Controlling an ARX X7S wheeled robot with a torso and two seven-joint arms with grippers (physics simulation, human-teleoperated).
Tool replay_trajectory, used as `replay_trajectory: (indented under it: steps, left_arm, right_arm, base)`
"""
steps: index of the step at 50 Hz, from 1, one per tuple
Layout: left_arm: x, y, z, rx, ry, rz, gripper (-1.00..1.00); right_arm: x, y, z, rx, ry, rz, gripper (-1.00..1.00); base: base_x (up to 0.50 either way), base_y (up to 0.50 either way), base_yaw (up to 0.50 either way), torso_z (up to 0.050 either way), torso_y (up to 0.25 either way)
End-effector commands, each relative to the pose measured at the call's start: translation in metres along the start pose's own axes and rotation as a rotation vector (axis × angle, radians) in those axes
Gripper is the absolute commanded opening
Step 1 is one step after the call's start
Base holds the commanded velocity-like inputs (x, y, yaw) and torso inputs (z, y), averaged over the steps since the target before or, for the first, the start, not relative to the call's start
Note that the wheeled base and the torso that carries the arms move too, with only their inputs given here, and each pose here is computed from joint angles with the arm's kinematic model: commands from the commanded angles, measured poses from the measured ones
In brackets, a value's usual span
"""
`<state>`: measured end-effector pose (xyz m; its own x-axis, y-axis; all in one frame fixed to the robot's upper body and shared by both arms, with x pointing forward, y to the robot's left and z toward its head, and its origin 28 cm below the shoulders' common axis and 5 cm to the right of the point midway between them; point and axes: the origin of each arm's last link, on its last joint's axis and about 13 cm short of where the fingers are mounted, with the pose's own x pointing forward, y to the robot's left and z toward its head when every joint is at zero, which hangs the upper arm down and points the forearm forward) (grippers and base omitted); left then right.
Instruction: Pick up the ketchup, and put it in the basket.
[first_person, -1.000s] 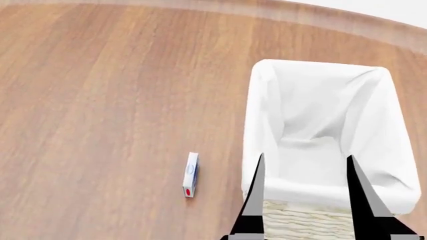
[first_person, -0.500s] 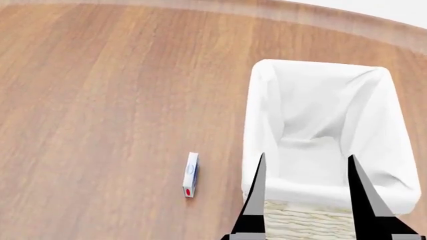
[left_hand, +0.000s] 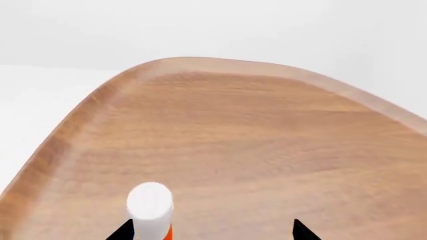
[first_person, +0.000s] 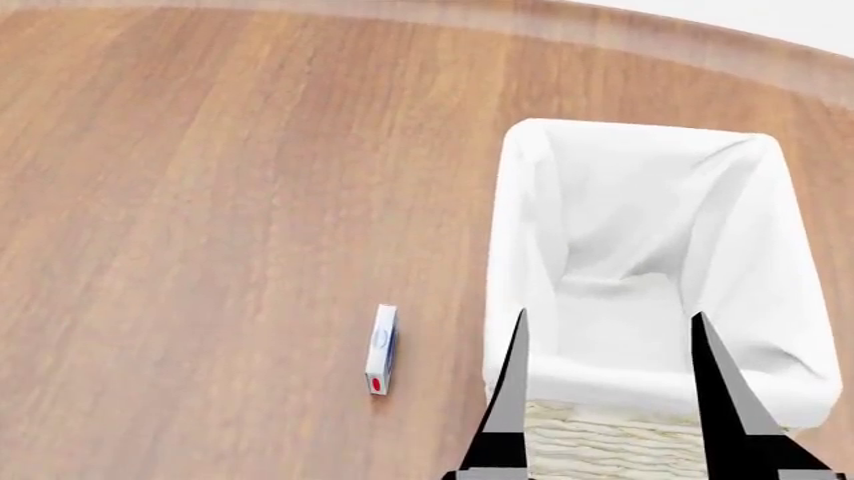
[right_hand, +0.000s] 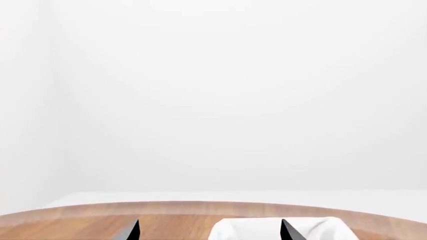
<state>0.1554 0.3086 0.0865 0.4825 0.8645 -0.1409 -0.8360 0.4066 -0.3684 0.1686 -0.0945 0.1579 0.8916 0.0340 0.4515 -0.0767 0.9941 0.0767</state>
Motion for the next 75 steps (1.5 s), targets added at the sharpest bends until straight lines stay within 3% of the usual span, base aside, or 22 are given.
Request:
replay_trajectory:
  steps: [1, 29, 75]
  left_arm:
    - [0.005, 0.006, -0.003, 0.013, -0.033, 0.021, 1.00]
    - [0.021, 0.019, -0.019, 0.053, -0.020, 0.086, 1.00]
    - [0.047, 0.011, -0.041, 0.122, -0.018, 0.132, 1.00]
  right_arm:
    - [0.003, -0.002, -0.001, -0.008, -0.016, -0.006, 1.00]
    - [0.004, -0.002, -0.001, -0.002, -0.016, -0.003, 1.00]
    - [0.003, -0.002, -0.002, -0.004, -0.014, -0.005, 1.00]
  base:
    - [0.00, 0.00, 0.00, 0.000, 0.000]
    - [0.00, 0.00, 0.00, 0.000, 0.000]
    - [0.00, 0.00, 0.00, 0.000, 0.000]
